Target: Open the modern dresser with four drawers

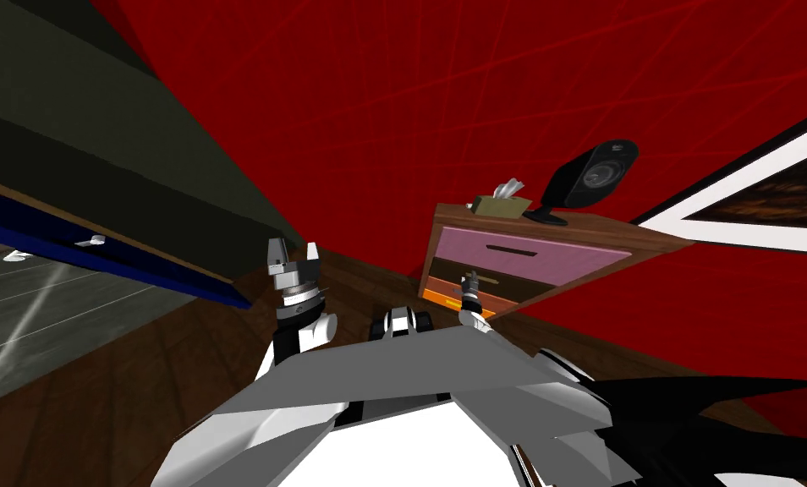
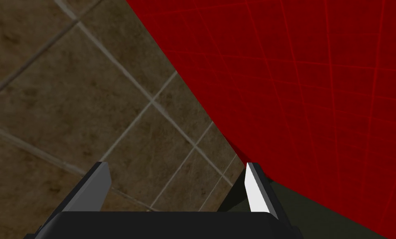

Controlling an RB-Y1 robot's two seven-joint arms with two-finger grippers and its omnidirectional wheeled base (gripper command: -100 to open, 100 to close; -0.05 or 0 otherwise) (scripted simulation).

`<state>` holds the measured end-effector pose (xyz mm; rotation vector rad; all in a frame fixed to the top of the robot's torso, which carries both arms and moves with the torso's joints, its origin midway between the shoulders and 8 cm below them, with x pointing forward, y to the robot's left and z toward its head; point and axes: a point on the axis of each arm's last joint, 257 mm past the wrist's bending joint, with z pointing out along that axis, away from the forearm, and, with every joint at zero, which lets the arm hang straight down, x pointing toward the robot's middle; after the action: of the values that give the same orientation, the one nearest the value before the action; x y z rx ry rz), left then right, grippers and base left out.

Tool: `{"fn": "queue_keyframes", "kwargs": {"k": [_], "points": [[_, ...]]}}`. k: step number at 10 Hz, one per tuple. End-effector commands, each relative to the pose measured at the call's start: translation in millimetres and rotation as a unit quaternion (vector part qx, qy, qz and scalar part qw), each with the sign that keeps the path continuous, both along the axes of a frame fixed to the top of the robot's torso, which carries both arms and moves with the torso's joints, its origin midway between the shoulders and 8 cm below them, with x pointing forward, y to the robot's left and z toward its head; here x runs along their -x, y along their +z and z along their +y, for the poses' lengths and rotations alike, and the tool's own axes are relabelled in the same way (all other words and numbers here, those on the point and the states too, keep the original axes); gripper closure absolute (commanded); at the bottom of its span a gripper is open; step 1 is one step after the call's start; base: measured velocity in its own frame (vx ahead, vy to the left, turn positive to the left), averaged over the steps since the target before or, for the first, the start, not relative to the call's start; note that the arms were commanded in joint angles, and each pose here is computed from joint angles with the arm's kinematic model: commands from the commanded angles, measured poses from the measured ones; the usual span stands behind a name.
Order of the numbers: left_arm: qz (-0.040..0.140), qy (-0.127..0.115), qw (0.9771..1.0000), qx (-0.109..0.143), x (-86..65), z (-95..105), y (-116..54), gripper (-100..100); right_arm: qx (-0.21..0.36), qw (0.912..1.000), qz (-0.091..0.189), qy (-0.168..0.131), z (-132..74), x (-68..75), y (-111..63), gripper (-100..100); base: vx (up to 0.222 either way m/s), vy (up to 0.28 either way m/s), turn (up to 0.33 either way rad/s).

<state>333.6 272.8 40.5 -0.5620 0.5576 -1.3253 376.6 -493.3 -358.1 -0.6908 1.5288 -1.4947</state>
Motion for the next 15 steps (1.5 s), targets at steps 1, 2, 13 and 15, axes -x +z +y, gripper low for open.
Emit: {"fn": "queue_keyframes", "kwargs": {"k": [1,2,13,15], "points": [[0.000,0.000,1.0000,0.000,0.0,0.0,0.0,0,-0.003,1.0000,-0.001,-0.005,1,-8.5,0.7,-100,-0.047,-0.018,0.031],[0.000,0.000,1.0000,0.000,0.0,0.0,0.0,0,0.001,1.0000,-0.002,0.007,-1,8.2,-0.4,100,0.102,0.027,-0.265],[0.000,0.000,1.0000,0.000,0.1,0.0,0.0,0,-0.004,0.9964,0.000,0.084,4,107.8,-8.7,100,0.169,0.063,-0.149],[0.000,0.000,1.0000,0.000,0.1,0.0,0.0,0,-0.003,0.9961,-0.002,0.088,0,107.5,-4.4,-100,-0.018,-0.032,-0.017]]}}
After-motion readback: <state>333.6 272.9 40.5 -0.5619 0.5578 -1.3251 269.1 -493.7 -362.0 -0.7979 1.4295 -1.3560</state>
